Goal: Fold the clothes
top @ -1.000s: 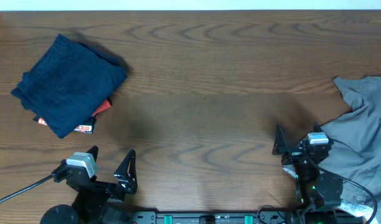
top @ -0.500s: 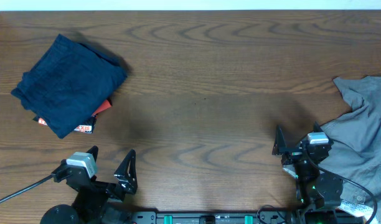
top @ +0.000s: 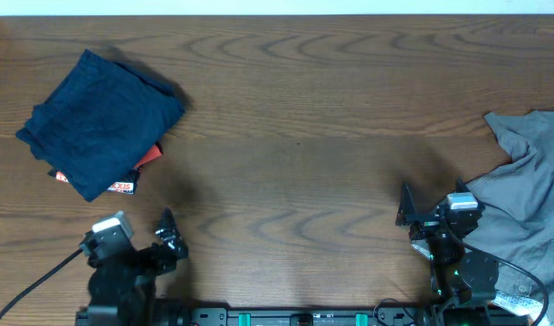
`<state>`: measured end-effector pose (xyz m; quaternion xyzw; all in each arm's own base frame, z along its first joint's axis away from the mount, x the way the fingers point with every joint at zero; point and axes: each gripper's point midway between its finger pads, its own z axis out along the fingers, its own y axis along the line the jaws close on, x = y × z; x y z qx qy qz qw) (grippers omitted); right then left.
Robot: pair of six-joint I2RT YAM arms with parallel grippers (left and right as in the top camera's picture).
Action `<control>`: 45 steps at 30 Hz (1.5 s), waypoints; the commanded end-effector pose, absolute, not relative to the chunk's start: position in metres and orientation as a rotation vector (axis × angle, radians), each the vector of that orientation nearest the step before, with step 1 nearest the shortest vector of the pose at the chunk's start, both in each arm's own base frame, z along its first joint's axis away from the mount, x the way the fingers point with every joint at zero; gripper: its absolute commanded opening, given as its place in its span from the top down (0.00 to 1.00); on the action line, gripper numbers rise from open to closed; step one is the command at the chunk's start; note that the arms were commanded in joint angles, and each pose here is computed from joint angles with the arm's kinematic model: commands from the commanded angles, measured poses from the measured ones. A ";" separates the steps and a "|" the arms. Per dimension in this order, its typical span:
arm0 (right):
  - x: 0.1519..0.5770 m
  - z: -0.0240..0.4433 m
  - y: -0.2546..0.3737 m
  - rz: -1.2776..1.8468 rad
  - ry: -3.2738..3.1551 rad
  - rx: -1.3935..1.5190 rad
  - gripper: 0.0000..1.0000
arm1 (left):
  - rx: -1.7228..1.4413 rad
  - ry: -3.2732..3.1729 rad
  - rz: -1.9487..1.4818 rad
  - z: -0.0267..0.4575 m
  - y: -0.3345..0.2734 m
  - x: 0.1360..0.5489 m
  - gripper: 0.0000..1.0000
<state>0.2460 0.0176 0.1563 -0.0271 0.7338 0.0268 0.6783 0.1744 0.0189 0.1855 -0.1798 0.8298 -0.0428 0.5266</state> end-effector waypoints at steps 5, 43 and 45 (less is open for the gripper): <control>0.246 0.156 0.017 0.050 1.648 -0.077 0.01 | -0.441 1.864 -0.103 0.147 0.023 0.209 0.02; 0.246 0.156 0.017 0.050 1.648 -0.077 0.01 | -0.420 1.661 -0.154 0.140 0.021 0.243 0.02; 0.246 0.156 0.018 0.050 1.648 -0.077 0.01 | -0.420 1.661 -0.154 0.140 0.021 0.243 0.02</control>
